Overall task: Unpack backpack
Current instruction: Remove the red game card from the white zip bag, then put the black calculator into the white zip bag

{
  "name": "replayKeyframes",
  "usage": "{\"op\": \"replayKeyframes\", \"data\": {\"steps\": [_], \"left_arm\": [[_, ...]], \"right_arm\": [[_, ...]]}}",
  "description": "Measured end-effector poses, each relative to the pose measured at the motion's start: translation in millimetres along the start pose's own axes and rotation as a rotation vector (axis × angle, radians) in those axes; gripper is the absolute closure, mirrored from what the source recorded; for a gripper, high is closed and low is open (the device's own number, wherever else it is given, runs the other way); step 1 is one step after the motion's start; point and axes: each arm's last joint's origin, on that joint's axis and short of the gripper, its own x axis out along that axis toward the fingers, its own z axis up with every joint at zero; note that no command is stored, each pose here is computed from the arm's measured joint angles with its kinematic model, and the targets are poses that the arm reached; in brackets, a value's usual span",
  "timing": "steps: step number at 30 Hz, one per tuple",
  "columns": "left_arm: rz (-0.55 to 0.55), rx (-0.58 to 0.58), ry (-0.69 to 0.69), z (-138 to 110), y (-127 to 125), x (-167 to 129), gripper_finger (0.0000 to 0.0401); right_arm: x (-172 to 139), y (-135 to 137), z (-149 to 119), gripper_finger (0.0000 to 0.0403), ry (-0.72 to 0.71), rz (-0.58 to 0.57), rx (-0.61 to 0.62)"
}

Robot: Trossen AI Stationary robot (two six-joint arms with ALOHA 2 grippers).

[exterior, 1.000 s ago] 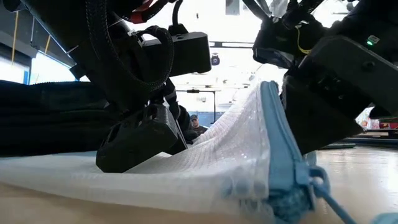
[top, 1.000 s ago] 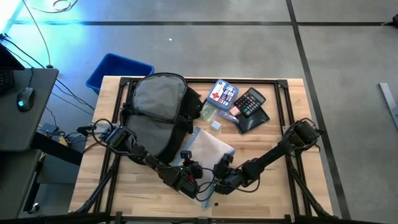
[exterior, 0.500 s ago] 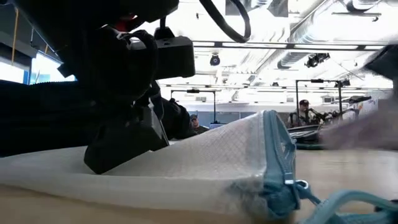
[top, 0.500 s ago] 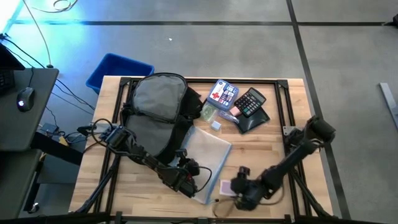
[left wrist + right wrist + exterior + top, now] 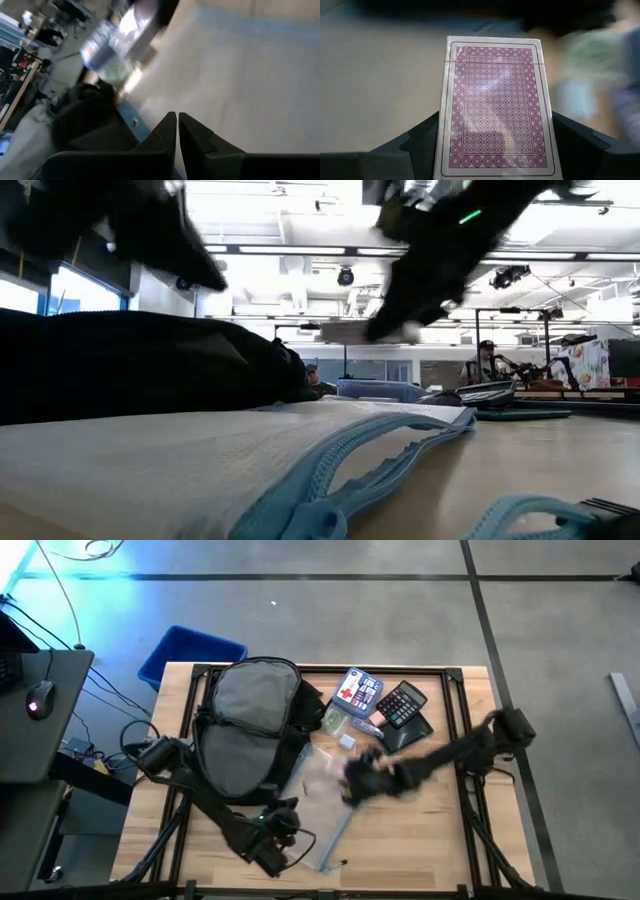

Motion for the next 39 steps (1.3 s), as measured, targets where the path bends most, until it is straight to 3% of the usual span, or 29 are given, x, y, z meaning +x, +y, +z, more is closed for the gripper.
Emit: {"op": "replayKeyframes", "data": {"steps": [5, 8, 13, 16, 21, 27, 32, 39], "left_arm": [[0.008, -0.028, -0.048, -4, -6, -10, 0.0401], [0.011, -0.039, -0.058, -3, -6, -10, 0.0401], [0.012, -0.024, -0.044, -8, -7, -5, 0.0401], [0.013, -0.023, -0.043, -8, -7, -4, 0.0401], [0.011, -0.035, -0.044, -7, -7, -4, 0.0401], [-0.006, -0.039, -0.029, -8, -8, -4, 0.0401], [-0.042, -0.043, 0.006, -8, -9, -3, 0.0401], [-0.044, -0.029, 0.006, -7, -9, -2, 0.0401]], "right_arm": [[48, -68, 35, 0.0123, -0.040, -0.141, 0.209], [69, -97, 48, 0.0121, -0.072, -0.128, 0.311], [89, -124, 57, 0.0025, -0.101, -0.062, 0.413], [91, -128, 56, 0.0035, -0.096, -0.092, 0.391], [63, -121, 61, 0.0086, -0.096, -0.119, 0.206], [0, -140, 59, 0.0105, -0.022, -0.321, 0.124], [-34, -187, 49, 0.0105, 0.114, -0.369, 0.312], [-37, -251, 23, 0.0105, 0.333, -0.545, 0.569]]}}
